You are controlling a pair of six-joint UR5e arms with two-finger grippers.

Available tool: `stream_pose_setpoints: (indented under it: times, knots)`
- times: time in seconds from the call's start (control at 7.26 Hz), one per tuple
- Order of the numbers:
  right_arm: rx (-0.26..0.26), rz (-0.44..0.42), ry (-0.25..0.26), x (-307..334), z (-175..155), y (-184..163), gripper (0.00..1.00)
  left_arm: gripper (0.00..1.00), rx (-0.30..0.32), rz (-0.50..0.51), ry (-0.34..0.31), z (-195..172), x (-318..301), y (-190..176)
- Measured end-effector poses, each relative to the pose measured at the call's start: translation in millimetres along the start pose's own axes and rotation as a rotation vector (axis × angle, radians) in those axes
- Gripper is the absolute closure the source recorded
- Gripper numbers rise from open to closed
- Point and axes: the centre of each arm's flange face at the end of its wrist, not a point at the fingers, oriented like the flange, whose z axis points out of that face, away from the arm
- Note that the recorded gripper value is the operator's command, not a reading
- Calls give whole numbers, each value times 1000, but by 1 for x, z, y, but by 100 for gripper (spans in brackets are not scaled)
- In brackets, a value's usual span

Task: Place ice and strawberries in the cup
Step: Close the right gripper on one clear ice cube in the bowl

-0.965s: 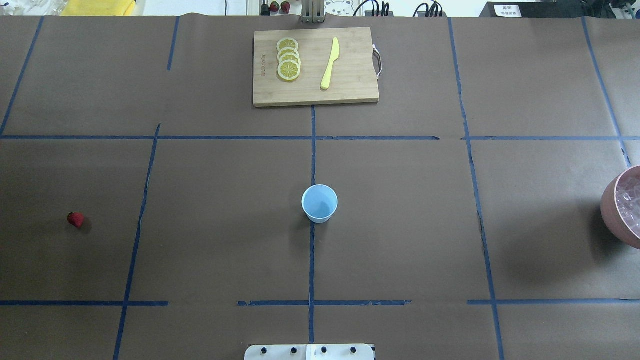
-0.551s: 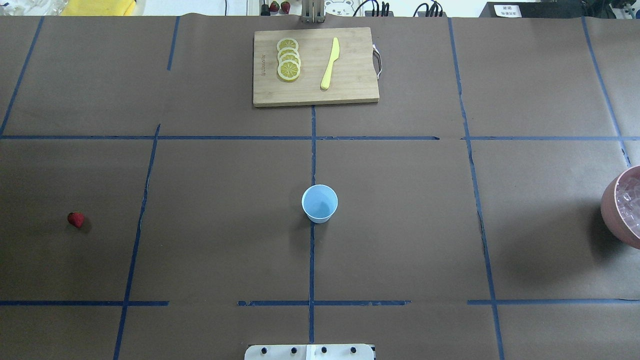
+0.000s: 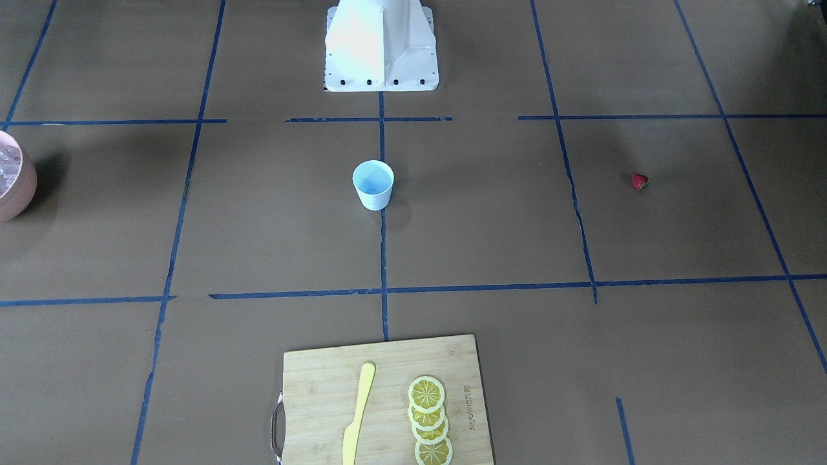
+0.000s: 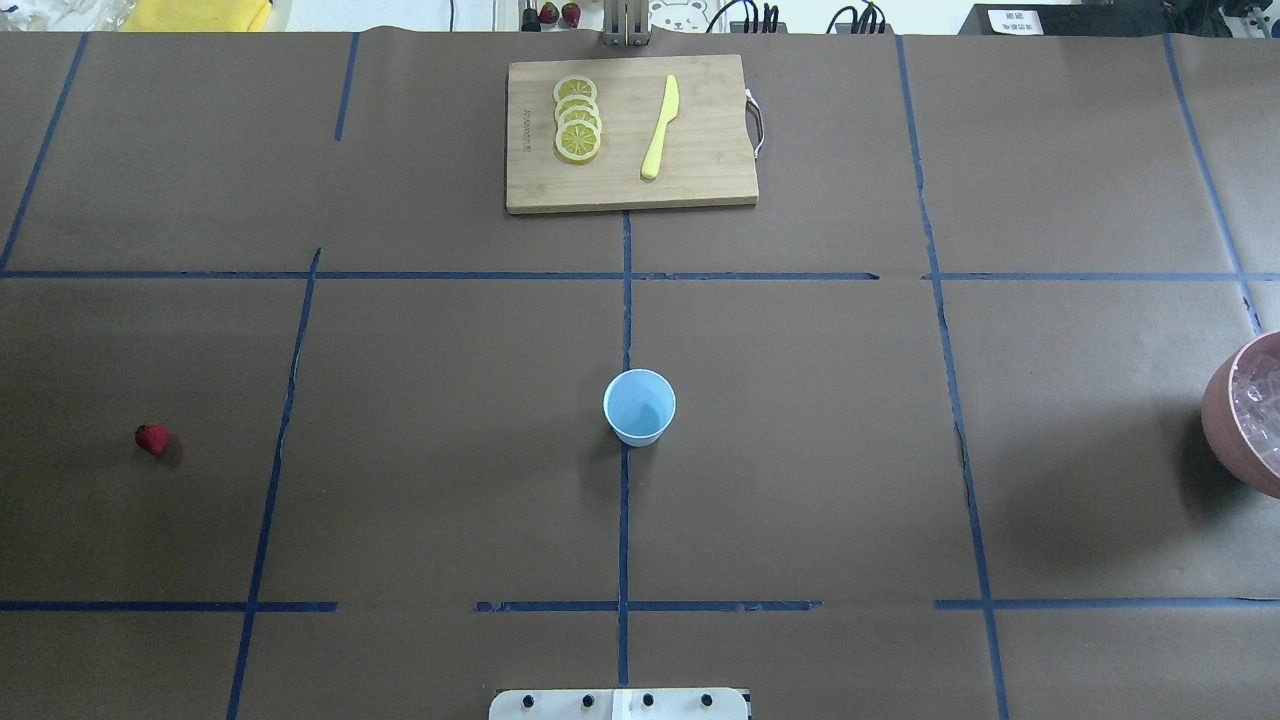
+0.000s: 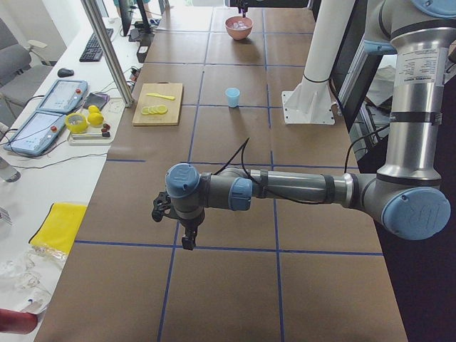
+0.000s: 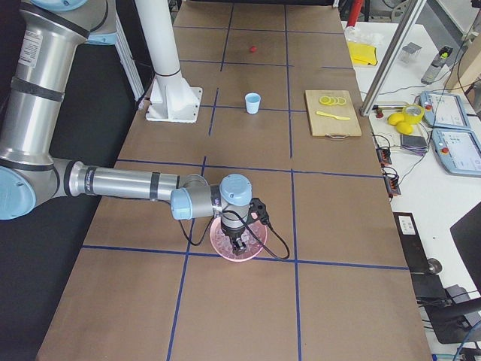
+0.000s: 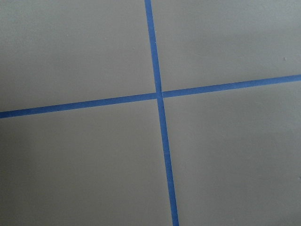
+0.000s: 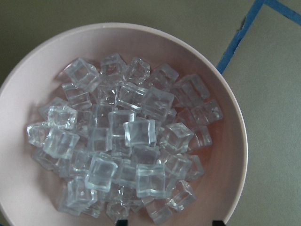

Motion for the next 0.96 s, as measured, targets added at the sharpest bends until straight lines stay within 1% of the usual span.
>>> stream_pose_setpoints:
  times: [0.28,0.96]
  knots:
    - [-19,-18,-11,-4,9,-2,40,0,0,0,0,0,0,0]
    - [-50,-43,-20,-3,28,-18,40,0,0,0,0,0,0,0]
